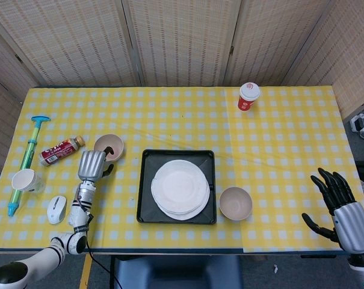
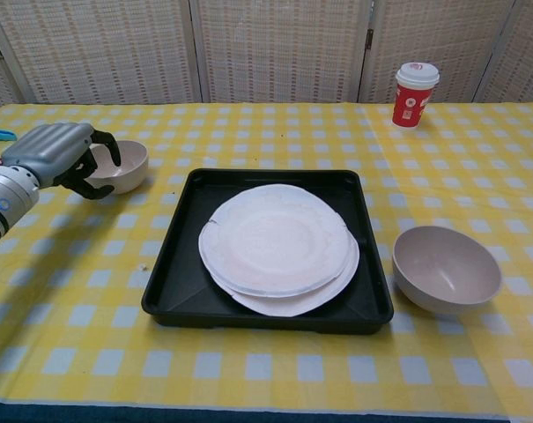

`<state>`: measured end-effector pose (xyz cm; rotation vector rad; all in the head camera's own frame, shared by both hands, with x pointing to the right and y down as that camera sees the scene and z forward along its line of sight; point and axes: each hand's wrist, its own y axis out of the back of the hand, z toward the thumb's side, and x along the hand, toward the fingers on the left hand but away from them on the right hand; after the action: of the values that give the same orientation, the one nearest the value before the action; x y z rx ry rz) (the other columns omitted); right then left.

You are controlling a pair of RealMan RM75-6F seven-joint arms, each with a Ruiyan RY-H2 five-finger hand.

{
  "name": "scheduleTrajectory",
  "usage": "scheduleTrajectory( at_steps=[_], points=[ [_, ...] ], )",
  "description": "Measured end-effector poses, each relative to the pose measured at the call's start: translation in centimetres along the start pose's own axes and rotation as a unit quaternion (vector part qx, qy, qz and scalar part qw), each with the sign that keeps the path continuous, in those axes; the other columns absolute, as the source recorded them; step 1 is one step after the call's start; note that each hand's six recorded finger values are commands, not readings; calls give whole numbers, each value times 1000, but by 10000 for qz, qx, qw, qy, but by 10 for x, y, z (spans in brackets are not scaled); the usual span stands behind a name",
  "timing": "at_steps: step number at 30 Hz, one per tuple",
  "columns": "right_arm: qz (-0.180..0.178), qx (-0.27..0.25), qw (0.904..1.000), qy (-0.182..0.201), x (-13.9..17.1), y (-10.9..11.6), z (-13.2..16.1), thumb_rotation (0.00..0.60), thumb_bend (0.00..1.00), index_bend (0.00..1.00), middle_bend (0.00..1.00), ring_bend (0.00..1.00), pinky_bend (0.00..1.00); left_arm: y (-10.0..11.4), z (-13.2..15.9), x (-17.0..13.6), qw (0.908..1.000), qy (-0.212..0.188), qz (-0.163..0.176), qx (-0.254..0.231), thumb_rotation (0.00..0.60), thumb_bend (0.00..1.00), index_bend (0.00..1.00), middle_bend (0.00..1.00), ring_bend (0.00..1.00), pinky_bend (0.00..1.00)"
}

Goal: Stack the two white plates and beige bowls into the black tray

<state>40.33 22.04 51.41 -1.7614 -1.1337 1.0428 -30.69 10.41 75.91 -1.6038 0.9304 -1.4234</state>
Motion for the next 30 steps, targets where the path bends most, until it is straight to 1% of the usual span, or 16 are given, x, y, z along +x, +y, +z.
scheduleTrajectory(
  at_steps=[3, 7, 14, 15, 17, 20, 22, 26, 30],
  points=[
    [8, -24, 10000, -9, -1, -1, -1, 600, 301, 0, 0, 0, 0, 0, -7, 1, 10000, 82, 11, -5, 600, 333, 499, 1000, 1000, 1000],
    [47, -34, 10000, -56, -3, -3, -2, 600, 301, 0, 0, 0, 0, -1, -13, 3, 9999, 131, 1, -55, 600, 338, 577, 1000, 1000, 1000],
    [-43, -21, 10000, -80, -3, -1, -2, 600, 301, 0, 0, 0, 0, -6, -13, 8, 9999, 86, -90, 47, 600, 365, 598, 1000, 1000, 1000],
    [-50, -20, 9999, -87, -3, -1, -2, 600, 301, 0, 0, 0, 0, -6, -12, 8, 9999, 58, -84, 38, 600, 380, 605, 1000, 1000, 1000],
    [-51, -10, 9999, -97, -2, -1, -3, 600, 301, 0, 0, 0, 0, -7, -9, 8, 10000, 7, -74, 0, 600, 442, 620, 1000, 1000, 1000],
    [16, 34, 9999, -144, -1, -2, -4, 600, 301, 0, 0, 0, 0, -8, -6, 8, 9999, -52, -95, -80, 600, 637, 665, 1000, 1000, 1000],
    [73, 66, 9998, -186, -1, -3, -4, 600, 301, 0, 0, 0, 0, -9, -4, 9, 9997, -70, -124, -178, 600, 689, 685, 1000, 1000, 1000],
    [83, 50, 9998, -169, -1, -3, -2, 600, 301, 0, 0, 0, 0, -7, 4, 8, 9995, -194, -53, -232, 600, 717, 699, 1000, 1000, 1000],
    [93, 46, 9998, -146, 1, -4, -1, 600, 301, 0, 0, 0, 0, -1, 12, 3, 9988, -357, 133, -316, 600, 728, 703, 1000, 1000, 1000]
  ],
)
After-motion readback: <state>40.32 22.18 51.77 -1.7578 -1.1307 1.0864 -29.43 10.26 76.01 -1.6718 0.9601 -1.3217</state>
